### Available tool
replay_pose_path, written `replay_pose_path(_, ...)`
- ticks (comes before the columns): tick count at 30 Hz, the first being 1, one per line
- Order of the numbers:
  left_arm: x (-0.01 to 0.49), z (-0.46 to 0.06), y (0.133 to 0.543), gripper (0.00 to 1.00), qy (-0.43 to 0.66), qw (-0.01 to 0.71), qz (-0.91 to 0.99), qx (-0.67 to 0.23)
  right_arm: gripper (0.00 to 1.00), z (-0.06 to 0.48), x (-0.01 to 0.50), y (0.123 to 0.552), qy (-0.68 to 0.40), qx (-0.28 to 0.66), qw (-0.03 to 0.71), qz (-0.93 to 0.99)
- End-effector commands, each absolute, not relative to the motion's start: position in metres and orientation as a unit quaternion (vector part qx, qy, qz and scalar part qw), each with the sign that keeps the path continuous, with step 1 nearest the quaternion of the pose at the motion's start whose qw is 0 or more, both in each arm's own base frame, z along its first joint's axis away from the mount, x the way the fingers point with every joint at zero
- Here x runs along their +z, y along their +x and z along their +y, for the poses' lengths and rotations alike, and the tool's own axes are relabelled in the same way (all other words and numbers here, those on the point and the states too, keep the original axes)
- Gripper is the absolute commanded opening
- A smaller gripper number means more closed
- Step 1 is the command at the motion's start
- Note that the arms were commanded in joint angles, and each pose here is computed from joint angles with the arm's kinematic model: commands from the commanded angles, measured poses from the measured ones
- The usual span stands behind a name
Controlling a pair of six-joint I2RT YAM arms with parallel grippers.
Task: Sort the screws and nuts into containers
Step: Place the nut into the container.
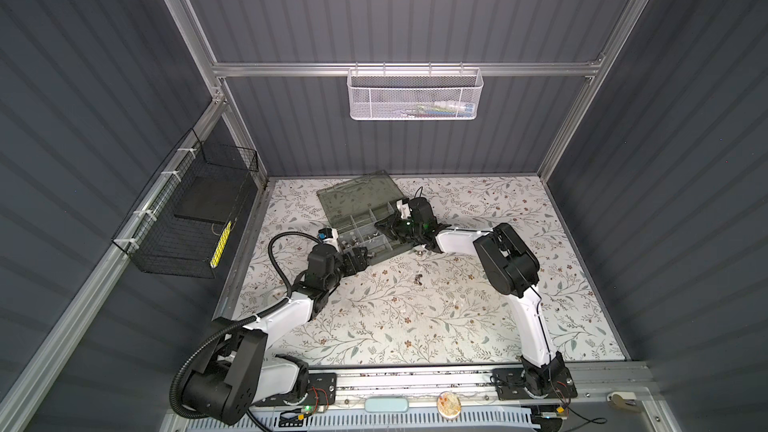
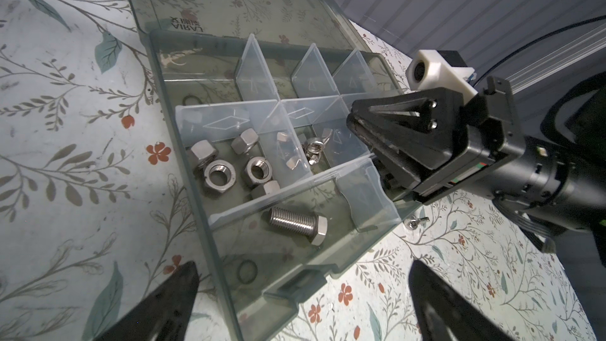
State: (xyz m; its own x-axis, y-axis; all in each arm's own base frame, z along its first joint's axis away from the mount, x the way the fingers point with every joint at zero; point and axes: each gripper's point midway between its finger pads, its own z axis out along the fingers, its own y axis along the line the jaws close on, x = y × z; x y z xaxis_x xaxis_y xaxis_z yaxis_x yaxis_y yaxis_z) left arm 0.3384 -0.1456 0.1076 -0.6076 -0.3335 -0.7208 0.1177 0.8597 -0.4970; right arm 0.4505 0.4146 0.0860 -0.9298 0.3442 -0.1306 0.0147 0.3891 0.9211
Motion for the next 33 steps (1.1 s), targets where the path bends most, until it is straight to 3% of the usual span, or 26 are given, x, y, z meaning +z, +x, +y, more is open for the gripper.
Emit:
replay_pose_path(1, 0.109, -0.145, 0.339, 1.00, -0.063, 0.436, 0.860, -0.258, 0.19, 0.419, 0.081, 0.451, 0.103, 0.542, 0.152, 0.820)
replay_pose_path(7, 0.112, -0.144, 0.339, 1.00, -0.059, 0.441, 0.858, -0.258, 0.22, 0.420, 0.097, 0.450, 0.094, 0.548, 0.160, 0.816)
replay_pose_path(18, 0.111, -0.157, 0.339, 1.00, -0.029, 0.436, 0.855, -0.278, 0.36, 0.408, 0.144, 0.441, 0.060, 0.538, 0.198, 0.817)
replay_pose_path(22, 0.118, -0.161, 0.338, 1.00, -0.015, 0.443, 0.848, -0.290, 0.52, 0.400, 0.155, 0.436, 0.048, 0.522, 0.212, 0.825)
replay_pose_path(29, 0.122, -0.174, 0.335, 1.00, 0.004, 0.442, 0.839, -0.316, 0.71, 0.362, 0.169, 0.420, 0.042, 0.484, 0.252, 0.837)
replay_pose_path(33, 0.125, -0.189, 0.330, 1.00, 0.029, 0.442, 0.838, -0.318, 0.89, 0.331, 0.166, 0.407, 0.042, 0.451, 0.268, 0.851)
